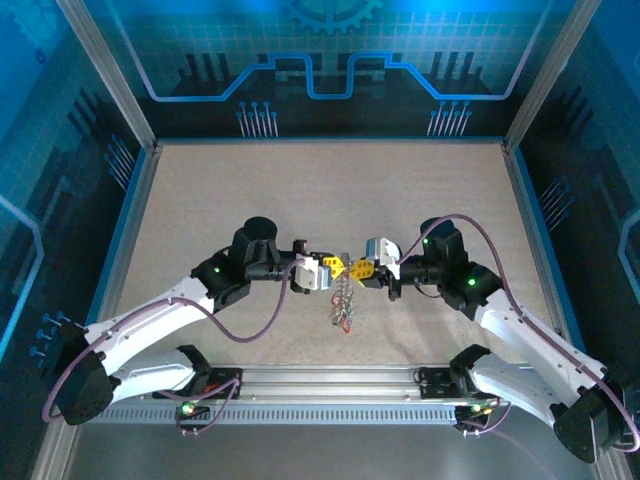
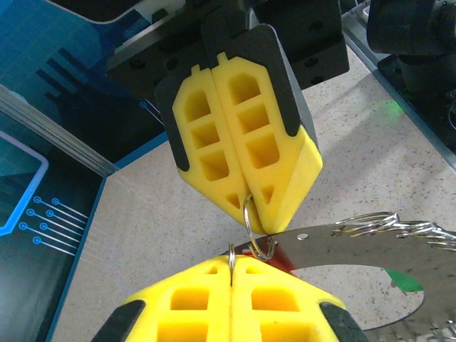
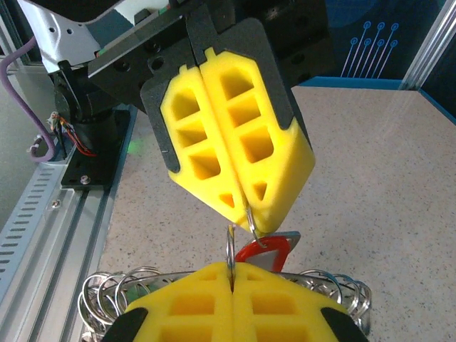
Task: Put the keys on the keyring
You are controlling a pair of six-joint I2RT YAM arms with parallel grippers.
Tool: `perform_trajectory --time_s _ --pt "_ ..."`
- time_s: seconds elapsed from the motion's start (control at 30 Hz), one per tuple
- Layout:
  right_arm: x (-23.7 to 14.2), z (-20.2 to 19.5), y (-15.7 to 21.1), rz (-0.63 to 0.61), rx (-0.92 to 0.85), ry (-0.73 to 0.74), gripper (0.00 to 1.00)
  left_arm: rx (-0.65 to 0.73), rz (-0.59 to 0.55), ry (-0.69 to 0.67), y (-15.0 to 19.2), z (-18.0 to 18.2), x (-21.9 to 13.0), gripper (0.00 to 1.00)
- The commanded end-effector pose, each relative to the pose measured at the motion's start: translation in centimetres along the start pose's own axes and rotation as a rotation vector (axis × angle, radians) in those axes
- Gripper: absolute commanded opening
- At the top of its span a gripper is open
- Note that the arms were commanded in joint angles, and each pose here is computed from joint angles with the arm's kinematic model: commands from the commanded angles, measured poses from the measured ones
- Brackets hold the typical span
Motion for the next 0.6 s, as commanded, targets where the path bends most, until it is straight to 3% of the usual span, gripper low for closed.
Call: perform_trajectory --time_s 0.0,0.57 --pt "-0.6 -0.4 -1.7 -0.049 -0.018 -0.002 0.00 0.019 -0.040 0.006 -0.6 -0.2 -0.3 0.00" --pt "-1.1 -1.3 -1.8 -0.091 0.035 0.045 0.00 -0.005 -0.037 0.079 0.1 -1.3 0.0 0.00"
Point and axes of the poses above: each hand's point on the last joint's axis, 136 mm out from that joint toward the fingers, its own x axis out along the fingers, its own z axis along the line the jaws close on, y = z × x, the point moved 9 cm from there along -x, back along the fingers, and after that the axes turned 1 degree about -x, right-handed, at the moved point
